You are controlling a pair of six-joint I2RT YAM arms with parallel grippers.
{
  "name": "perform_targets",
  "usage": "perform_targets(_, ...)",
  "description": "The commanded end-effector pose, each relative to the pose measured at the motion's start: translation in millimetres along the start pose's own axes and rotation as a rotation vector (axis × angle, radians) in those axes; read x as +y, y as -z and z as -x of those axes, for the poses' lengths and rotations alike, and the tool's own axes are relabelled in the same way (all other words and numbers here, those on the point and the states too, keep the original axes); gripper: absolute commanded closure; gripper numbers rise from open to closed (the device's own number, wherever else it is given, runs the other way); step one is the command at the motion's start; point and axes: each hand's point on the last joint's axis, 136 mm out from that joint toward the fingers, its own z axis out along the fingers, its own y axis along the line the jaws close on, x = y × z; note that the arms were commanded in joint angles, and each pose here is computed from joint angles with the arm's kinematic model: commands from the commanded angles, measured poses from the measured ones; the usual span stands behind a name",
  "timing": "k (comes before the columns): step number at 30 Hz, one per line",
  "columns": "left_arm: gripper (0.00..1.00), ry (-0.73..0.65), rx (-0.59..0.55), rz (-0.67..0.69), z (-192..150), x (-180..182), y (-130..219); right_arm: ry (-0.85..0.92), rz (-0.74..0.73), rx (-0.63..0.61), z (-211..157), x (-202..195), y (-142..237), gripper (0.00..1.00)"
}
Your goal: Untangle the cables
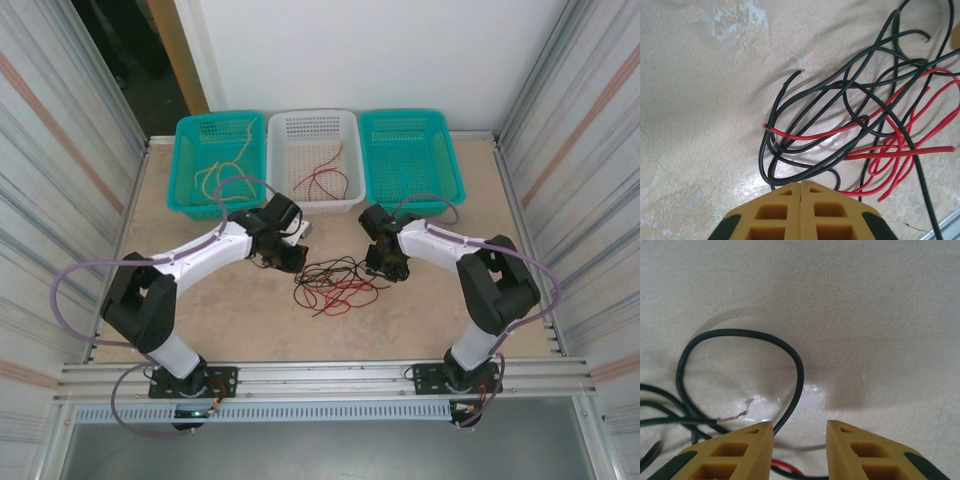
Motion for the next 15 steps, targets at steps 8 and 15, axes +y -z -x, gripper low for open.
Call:
perform_targets(8,1.00,-0.045,-0.104,-0.032,21,-15,36,-0.044,-0.079,0.016,6,-2,-20,0.88)
perform_targets(15,1.00,-0.052,-0.171,-0.042,31,-19,52,-0.038,-0.028,-0.027,13,5,-9,0.83)
